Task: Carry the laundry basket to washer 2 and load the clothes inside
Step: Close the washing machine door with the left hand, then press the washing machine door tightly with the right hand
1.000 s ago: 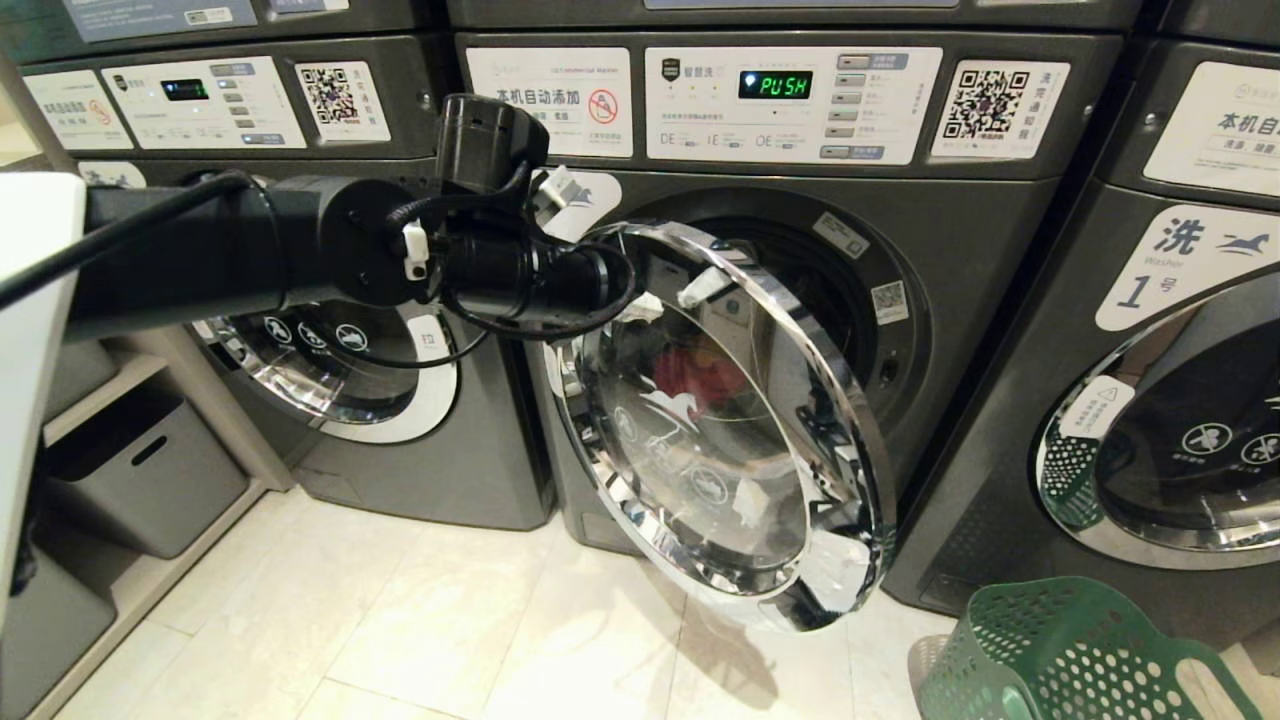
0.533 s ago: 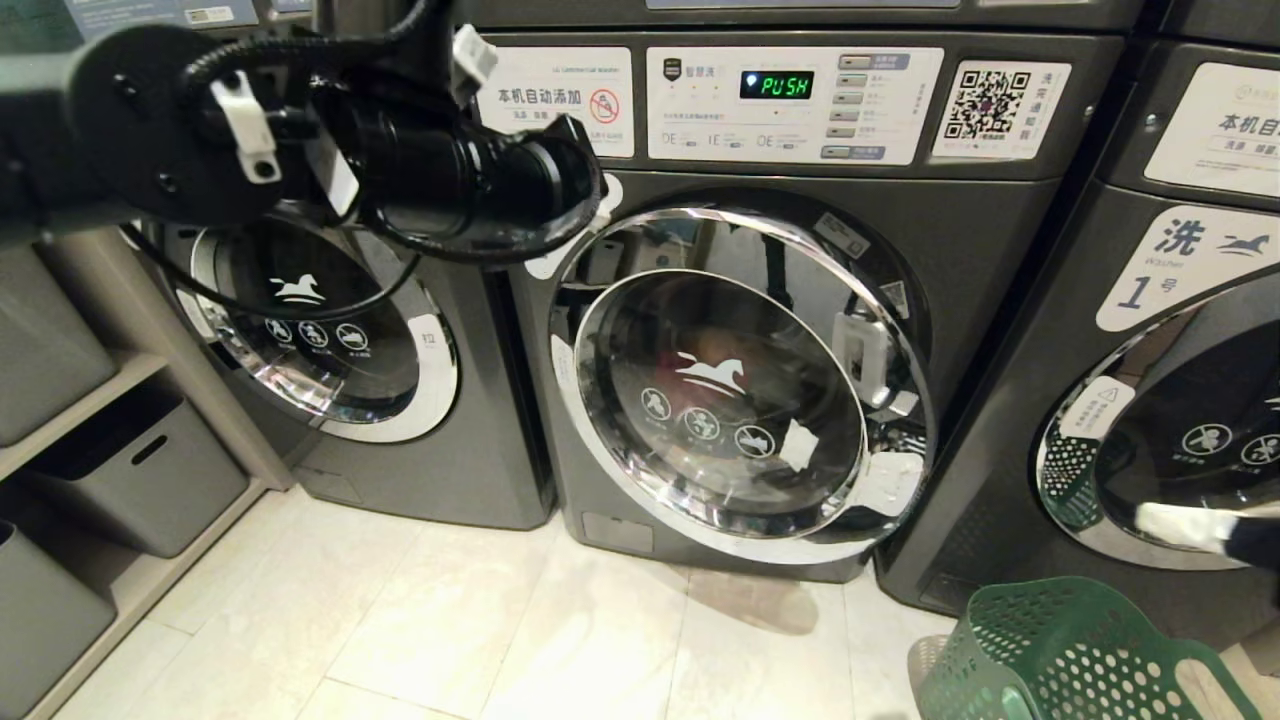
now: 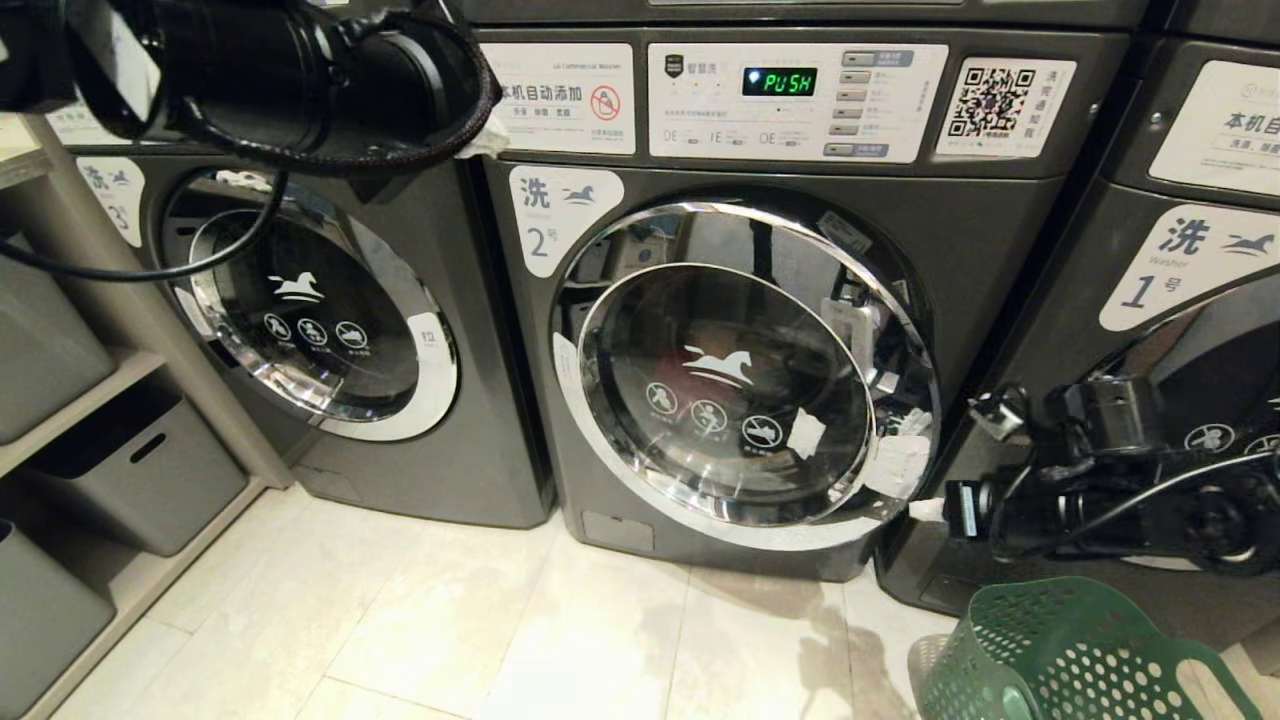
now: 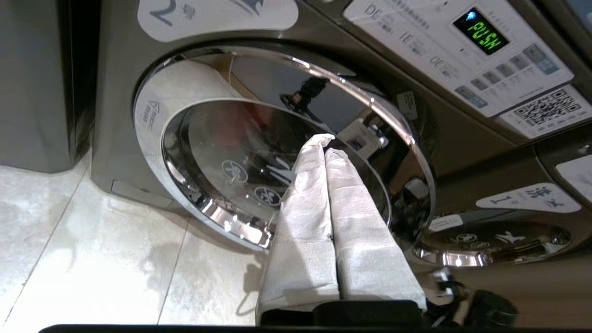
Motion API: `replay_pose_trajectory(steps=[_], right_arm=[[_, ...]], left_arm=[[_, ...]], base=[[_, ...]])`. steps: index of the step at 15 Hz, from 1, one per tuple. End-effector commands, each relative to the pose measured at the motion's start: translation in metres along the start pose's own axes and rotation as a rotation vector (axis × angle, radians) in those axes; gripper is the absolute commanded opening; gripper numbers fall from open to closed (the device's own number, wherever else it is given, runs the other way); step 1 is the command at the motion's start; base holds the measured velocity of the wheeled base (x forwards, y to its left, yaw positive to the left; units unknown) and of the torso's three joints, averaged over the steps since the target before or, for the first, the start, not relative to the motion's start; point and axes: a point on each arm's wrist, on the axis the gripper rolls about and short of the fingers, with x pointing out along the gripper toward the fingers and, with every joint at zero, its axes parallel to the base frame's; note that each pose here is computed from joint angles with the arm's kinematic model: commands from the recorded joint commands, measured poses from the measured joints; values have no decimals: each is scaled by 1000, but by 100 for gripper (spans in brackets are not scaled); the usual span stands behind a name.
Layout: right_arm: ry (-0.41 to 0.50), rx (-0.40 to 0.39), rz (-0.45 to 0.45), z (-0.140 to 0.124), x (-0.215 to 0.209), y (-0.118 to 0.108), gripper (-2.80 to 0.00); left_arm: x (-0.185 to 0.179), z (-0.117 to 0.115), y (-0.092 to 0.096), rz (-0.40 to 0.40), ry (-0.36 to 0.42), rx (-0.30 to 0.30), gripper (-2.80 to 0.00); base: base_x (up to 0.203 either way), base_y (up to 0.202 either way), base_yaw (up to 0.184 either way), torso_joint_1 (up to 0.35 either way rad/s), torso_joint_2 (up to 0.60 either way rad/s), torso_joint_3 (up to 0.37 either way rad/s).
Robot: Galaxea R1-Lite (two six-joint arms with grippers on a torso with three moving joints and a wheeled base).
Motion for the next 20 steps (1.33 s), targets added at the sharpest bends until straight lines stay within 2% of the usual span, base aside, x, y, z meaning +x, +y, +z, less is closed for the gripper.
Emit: replay_pose_trajectory(steps=[1,3,8,11,16,20], right_arm=[[-32,-18,-4,-17,56,-19,-280],[-94,-37,-7,-17,79,-27,-280],[-216,-35,-14,15,92,-31,-280],[-295,-48,-92,35,93,-31,-280],[-352,-61,-136,50,75,-27,-280],[-370,-65,-130,54,74,-26,-280]], left_arm=[[-9,7,0,-1,-25,-12,-280],[-7,7,4,12,-26,-12,-280],[1,3,5,20,-11,-9,-280],[5,1,7,28,-5,-9,-280],[5,1,8,27,-2,-9,-280],[5,1,8,28,-1,-9,-280]], base=[[0,0,0,0,0,0],[0,0,0,0,0,0],[0,0,0,0,0,0],[0,0,0,0,0,0],[0,0,0,0,0,0],[0,0,0,0,0,0]])
